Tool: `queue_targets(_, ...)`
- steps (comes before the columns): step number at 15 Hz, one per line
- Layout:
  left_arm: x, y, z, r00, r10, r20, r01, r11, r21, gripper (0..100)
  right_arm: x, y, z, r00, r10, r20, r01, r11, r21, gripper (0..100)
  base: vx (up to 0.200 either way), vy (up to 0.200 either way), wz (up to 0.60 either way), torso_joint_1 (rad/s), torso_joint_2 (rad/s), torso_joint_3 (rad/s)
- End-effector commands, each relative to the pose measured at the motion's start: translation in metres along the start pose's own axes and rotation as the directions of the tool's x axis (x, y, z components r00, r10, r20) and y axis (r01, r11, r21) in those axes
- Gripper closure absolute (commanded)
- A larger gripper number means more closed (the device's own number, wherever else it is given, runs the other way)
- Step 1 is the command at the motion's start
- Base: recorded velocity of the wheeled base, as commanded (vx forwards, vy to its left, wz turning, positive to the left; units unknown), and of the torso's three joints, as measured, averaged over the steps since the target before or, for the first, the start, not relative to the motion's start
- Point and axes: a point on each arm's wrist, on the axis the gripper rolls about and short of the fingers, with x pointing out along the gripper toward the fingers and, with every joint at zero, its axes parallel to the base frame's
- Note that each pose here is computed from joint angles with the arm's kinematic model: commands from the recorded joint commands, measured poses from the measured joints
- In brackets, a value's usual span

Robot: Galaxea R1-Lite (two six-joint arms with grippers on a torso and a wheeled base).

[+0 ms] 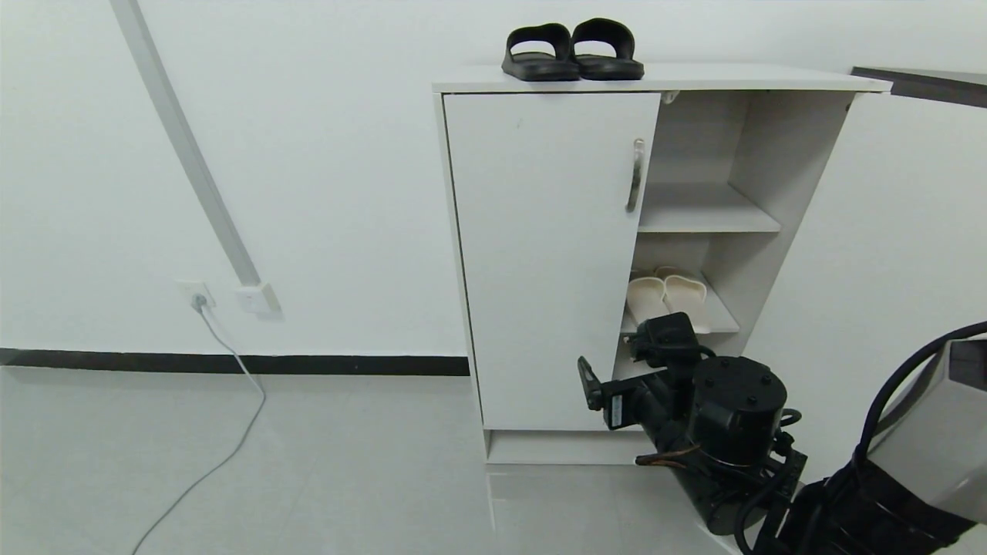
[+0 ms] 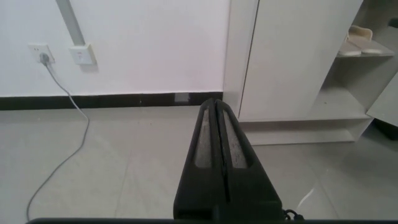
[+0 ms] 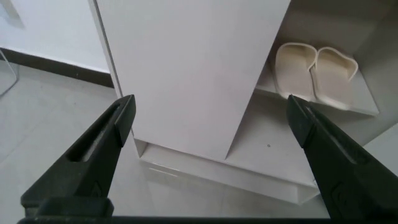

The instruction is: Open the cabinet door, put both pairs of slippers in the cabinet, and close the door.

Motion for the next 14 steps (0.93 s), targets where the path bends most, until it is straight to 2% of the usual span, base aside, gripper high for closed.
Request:
queue_targets(1,0.0000,0.0000,0.0000,1.000,0.000,0.000,0.000,1.000,0.002,100,0.0005,-0.0008,-0.0009,1.000,0.003,-0.002,-0.003,1.000,0.000,0,0.000,0.000,0.00,0.000,0.00,0.000)
queue_targets(8,0.0000,0.0000,0.0000,1.000,0.000,0.000,0.000,1.000,0.000,100,0.0039,-0.0059,-0.0012,1.000,-0.012,-0.002,0.012,1.000,0.001,0,0.000,0.000,0.00,0.000,0.00,0.000)
queue_targets(12,0.0000,0.0000,0.0000,1.000,0.000,0.000,0.000,1.000,0.002,100,0.0031,-0.0065,0.0013,1.000,-0.012,0.005,0.012,1.000,0.003,0,0.000,0.000,0.00,0.013,-0.20,-0.290)
queue_targets(14,0.0000,0.0000,0.0000,1.000,0.000,0.000,0.000,1.000,0.002,100,0.0034,-0.0062,0.0002,1.000,-0.012,0.001,0.012,1.000,0.001,0,0.000,0.000,0.00,0.046,-0.53,-0.361)
